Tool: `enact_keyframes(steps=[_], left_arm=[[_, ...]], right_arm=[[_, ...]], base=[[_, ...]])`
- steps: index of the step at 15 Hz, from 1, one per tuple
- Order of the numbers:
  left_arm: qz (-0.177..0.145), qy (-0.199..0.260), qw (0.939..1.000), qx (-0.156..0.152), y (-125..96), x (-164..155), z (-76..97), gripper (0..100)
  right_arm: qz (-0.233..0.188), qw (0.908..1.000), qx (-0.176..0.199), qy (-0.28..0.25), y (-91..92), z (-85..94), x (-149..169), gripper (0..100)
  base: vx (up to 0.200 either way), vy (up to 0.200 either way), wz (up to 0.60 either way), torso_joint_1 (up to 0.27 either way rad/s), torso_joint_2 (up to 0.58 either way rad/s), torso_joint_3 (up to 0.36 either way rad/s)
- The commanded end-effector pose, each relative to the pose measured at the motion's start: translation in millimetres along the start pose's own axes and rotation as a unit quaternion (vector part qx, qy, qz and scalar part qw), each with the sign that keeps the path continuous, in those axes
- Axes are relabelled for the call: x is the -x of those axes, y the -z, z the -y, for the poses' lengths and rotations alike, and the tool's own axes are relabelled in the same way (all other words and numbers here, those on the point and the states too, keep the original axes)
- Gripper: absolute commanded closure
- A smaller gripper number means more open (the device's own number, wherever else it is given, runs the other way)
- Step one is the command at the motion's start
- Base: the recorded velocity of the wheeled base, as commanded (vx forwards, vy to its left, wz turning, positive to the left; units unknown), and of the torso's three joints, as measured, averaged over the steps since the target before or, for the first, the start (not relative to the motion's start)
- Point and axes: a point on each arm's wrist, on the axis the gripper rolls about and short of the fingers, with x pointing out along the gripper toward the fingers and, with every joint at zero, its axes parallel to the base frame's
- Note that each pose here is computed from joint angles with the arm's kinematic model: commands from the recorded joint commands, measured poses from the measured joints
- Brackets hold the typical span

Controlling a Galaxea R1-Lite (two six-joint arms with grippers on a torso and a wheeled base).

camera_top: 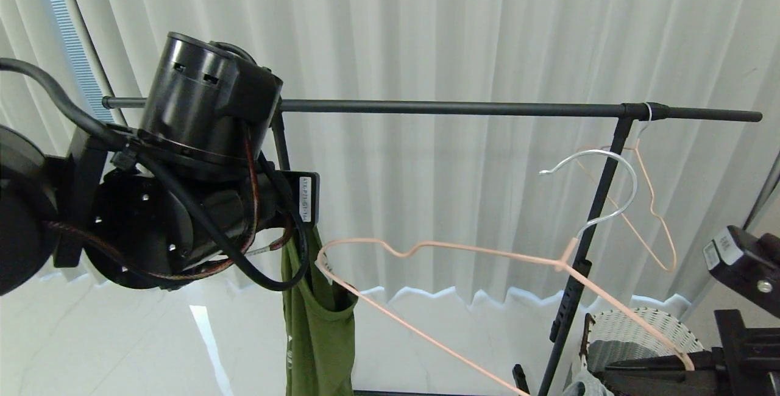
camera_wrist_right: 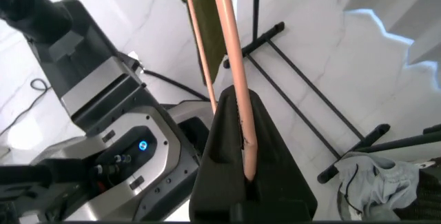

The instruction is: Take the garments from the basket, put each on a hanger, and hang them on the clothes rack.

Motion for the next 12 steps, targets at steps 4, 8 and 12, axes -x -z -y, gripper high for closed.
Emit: enact_keyframes(steps=[4, 8, 12], left_arm=[[-0.004, 0.007, 0.9999, -0.009, 3, -1, 8.0, 100], [-0.009, 0.001, 0.9999, -0.014, 5, -6, 10.9, 100], [-0.009, 0.001, 0.9999, -0.013, 5, -6, 10.6, 100]], right_arm=[[-0.008, 0.9998, -0.011, 0.017, -7.2, 1.4, -23, 100], [-0.005, 0.9999, -0.010, 0.010, -15.1, -2.1, -35, 100], [0.007, 0.9986, -0.021, 0.048, -26.5, 0.2, -50, 100]], base=[[0.000, 0.000, 0.00, 0.000, 0.00, 0.000], [0.000, 0.000, 0.00, 0.000, 0.00, 0.000], [0.000, 0.000, 0.00, 0.000, 0.00, 0.000]])
